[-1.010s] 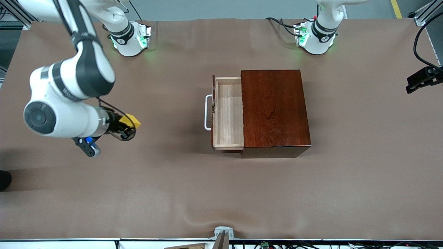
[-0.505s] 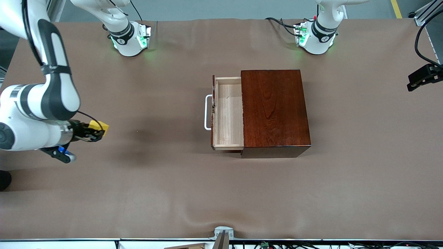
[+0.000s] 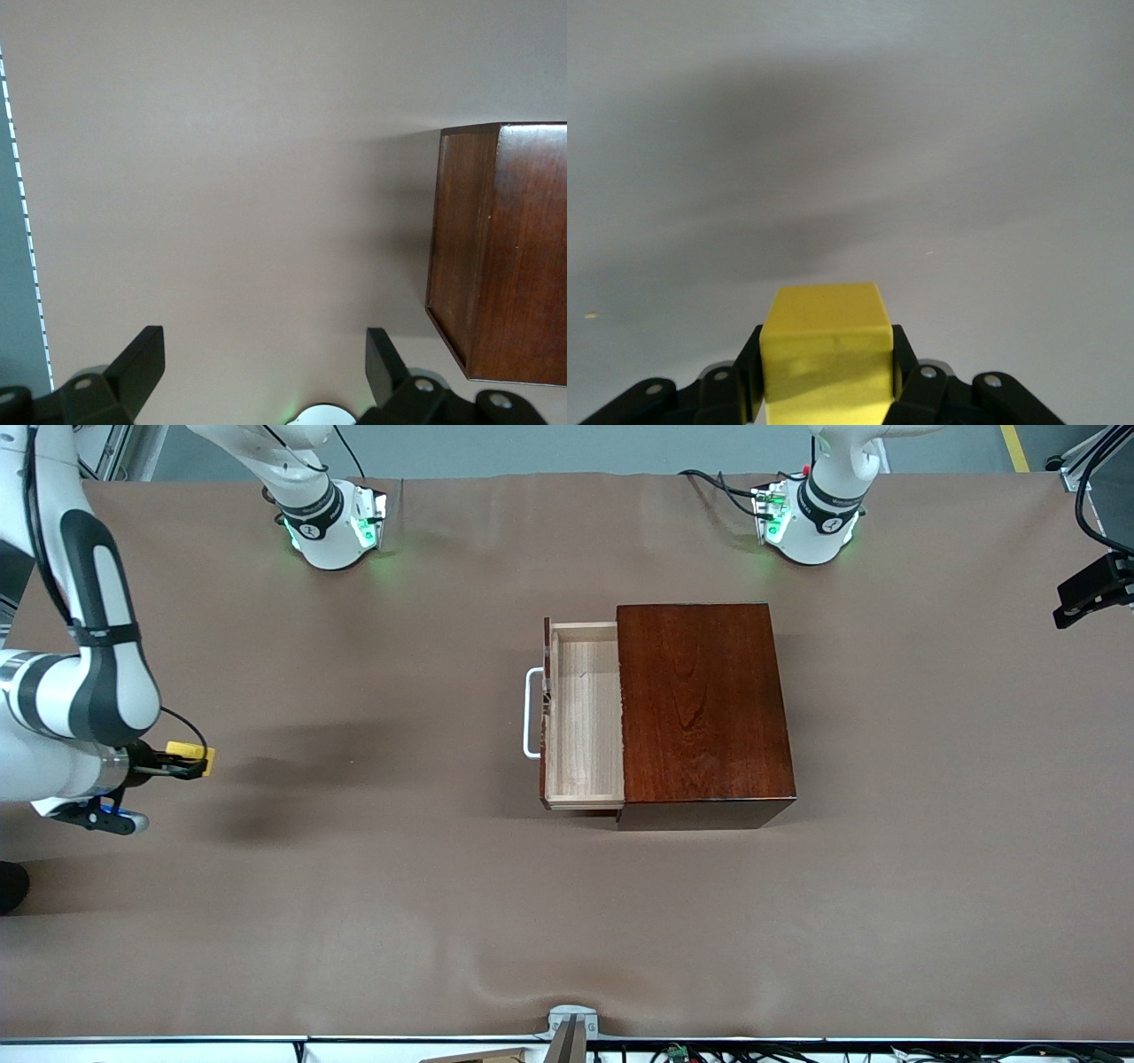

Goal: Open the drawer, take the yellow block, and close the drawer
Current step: 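Lower the yellow cube onto the table and open the right gripper, then raise the right gripper away from the yellow cube, then move the left gripper to the front of the open drawer, then push the drawer front with the left gripper into the box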

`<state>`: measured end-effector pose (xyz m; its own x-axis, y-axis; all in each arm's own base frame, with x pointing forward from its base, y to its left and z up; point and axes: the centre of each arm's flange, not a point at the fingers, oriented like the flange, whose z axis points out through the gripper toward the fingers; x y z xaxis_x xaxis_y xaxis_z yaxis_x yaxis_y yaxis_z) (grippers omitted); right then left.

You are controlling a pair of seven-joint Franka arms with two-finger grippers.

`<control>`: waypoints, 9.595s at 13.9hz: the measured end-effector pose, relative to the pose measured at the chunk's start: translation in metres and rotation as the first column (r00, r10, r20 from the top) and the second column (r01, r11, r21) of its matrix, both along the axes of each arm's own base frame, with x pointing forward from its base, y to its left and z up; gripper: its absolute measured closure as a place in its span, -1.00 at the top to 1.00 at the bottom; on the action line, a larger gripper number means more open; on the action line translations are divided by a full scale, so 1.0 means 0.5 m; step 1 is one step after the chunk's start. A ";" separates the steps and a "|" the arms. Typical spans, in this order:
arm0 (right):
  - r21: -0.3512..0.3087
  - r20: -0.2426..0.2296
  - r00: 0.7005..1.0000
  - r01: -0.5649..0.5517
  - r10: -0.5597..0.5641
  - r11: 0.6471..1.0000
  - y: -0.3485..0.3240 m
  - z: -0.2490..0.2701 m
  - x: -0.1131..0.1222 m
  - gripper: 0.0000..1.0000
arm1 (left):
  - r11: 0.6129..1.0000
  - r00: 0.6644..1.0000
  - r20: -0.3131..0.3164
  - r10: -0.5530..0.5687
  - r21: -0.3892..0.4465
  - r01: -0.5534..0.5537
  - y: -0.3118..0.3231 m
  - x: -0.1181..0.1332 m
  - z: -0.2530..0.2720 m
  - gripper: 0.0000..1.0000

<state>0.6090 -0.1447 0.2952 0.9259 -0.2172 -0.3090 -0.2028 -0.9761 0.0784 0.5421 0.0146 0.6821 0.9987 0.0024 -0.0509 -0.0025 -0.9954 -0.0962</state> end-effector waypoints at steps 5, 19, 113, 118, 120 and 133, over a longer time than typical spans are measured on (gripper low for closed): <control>-0.004 0.062 0.996 -0.061 0.062 0.998 -0.083 -0.120 -0.061 0.13 | 1.000 1.000 -0.024 0.005 -0.016 -0.005 0.008 0.021 -0.050 1.00; -0.035 0.081 0.988 -0.129 0.132 0.991 -0.089 -0.187 -0.112 1.00 | 1.000 1.000 -0.029 -0.008 -0.021 0.008 -0.003 0.032 -0.091 1.00; 0.037 0.226 0.960 -0.177 0.164 0.984 0.318 0.735 -0.196 1.00 | 0.340 0.343 0.034 0.939 -0.259 -0.904 -1.262 -0.190 -0.761 1.00; 0.037 0.226 0.960 -0.176 0.163 0.984 0.318 0.735 -0.196 1.00 | 0.307 0.304 0.052 0.951 -0.235 -0.922 -1.233 -0.157 -0.758 1.00; 0.037 0.226 0.960 -0.175 0.163 0.984 0.318 0.735 -0.196 1.00 | 0.304 0.297 0.065 0.953 -0.220 -0.927 -1.226 -0.154 -0.759 1.00; 0.037 0.226 0.960 -0.175 0.162 0.984 0.318 0.735 -0.196 1.00 | 0.254 0.234 0.202 0.951 -0.079 -0.964 -1.125 -0.102 -0.762 1.00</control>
